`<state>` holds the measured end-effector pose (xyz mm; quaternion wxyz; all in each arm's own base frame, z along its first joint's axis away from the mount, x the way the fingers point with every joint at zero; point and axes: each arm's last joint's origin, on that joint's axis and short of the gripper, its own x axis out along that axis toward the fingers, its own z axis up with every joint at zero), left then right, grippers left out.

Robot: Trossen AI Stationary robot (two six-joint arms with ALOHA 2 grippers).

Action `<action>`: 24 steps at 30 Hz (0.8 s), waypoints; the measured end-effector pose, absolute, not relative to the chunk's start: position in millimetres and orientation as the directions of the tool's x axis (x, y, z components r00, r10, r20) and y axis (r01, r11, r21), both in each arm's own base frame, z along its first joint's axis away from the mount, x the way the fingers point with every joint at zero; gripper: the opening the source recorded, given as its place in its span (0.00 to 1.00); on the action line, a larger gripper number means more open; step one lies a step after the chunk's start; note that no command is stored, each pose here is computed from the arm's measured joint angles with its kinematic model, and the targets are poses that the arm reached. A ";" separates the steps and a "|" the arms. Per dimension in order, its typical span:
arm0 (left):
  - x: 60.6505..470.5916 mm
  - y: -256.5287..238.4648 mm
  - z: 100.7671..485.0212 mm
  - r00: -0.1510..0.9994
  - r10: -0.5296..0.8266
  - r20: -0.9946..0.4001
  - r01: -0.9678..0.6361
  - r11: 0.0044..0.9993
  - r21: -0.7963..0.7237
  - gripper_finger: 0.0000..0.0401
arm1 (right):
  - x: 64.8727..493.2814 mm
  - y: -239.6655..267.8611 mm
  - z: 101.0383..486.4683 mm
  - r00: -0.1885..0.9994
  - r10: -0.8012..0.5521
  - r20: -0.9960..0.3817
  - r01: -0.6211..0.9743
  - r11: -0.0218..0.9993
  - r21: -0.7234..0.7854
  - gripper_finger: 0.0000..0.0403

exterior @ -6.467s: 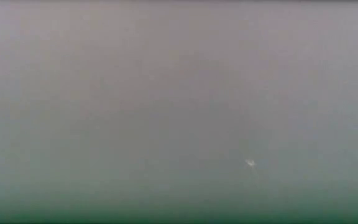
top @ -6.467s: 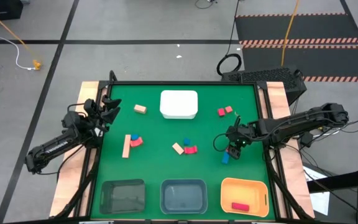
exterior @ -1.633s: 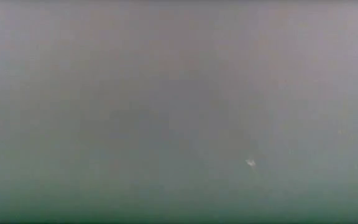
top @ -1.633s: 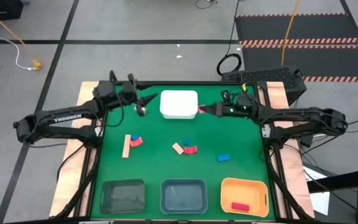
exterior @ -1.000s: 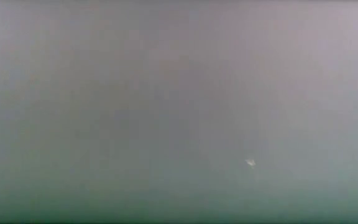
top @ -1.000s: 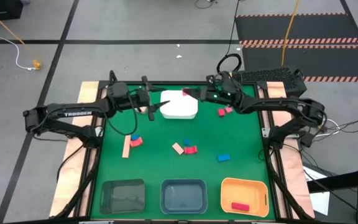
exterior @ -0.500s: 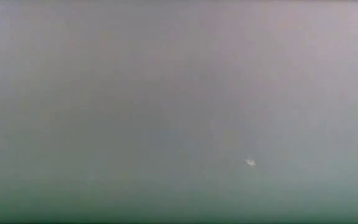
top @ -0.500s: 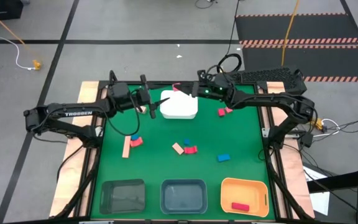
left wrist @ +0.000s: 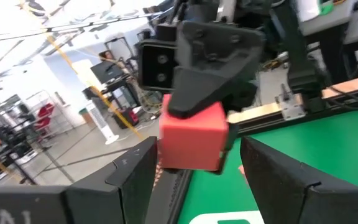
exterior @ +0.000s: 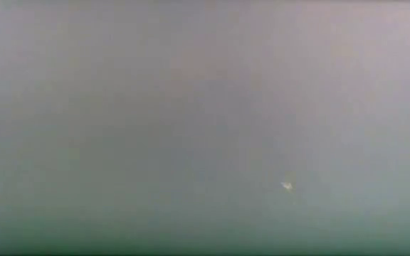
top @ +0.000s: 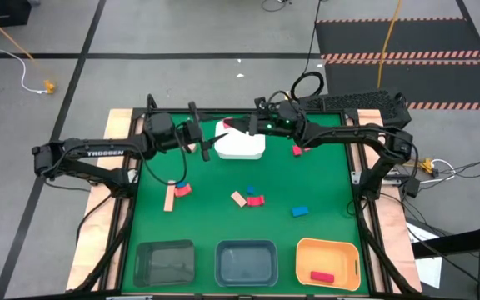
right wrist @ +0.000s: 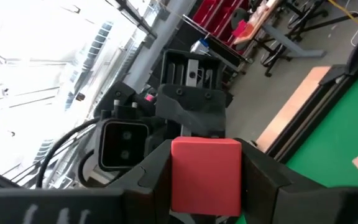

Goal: Sort & place blocks by color
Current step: Put the bottom right orange block into the white bin

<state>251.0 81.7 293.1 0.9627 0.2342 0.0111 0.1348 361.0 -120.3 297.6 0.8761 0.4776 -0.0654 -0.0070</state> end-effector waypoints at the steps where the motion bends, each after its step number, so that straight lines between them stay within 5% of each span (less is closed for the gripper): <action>1: 251.3 81.0 293.3 0.964 0.263 0.043 -0.253 0.854 0.454 0.58 | 360.9 -120.1 297.8 0.991 -0.074 0.108 -0.051 0.544 0.838 0.30; 20: 265.5 83.3 285.6 0.963 0.253 0.096 -0.268 0.837 0.478 0.58 | 362.1 -116.7 297.8 0.992 -0.065 0.108 -0.053 0.562 0.826 0.30; 24: 275.0 83.9 276.3 0.963 0.253 0.094 -0.267 0.840 0.473 0.51 | 362.1 -116.5 296.2 0.993 -0.058 0.098 -0.048 0.562 0.826 0.30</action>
